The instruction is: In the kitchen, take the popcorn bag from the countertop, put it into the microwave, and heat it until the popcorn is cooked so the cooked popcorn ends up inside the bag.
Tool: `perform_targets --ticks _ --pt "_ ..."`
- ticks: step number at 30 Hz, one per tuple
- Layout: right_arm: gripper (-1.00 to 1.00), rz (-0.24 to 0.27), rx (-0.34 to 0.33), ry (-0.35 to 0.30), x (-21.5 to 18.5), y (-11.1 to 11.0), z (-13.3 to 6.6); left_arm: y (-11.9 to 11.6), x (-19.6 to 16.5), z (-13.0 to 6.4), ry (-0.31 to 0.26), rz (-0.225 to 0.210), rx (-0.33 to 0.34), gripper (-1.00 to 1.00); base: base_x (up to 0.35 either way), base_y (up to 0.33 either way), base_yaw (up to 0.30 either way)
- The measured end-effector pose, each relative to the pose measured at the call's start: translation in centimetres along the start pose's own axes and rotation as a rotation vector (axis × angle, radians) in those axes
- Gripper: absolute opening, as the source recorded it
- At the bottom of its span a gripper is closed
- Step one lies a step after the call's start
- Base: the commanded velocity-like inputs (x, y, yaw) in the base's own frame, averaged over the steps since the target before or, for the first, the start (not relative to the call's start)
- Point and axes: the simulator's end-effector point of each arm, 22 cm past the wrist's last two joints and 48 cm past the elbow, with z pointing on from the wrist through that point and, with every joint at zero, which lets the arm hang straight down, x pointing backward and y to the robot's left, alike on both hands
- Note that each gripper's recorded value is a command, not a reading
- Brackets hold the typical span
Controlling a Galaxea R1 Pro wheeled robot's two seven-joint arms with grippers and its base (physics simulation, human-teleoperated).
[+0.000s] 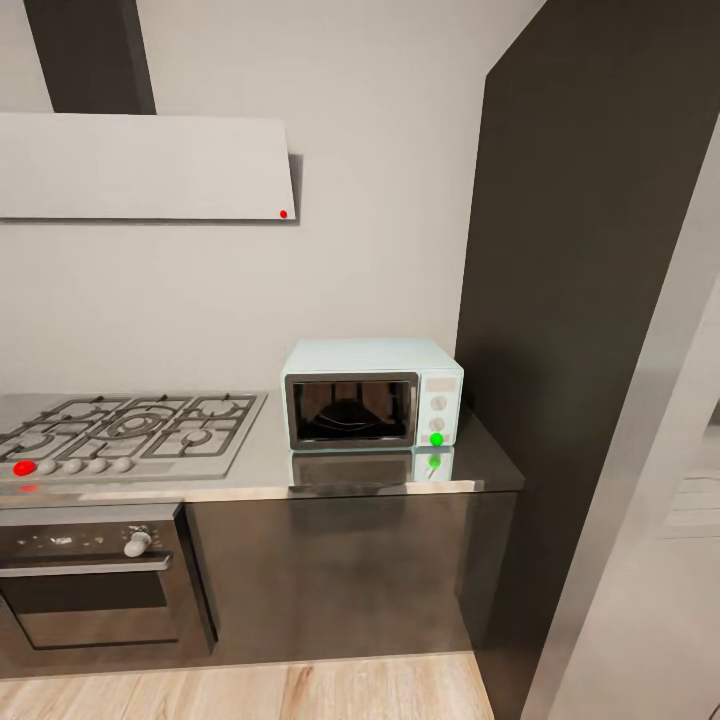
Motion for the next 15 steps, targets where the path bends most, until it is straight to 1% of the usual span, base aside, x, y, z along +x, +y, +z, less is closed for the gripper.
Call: perform_targets --ticks 15 --pt "-1.00 0.000 0.000 0.000 0.00 0.00 0.00 0.03 -0.04 0.00 -0.001 0.000 0.000 1.00 0.000 0.000 0.000"
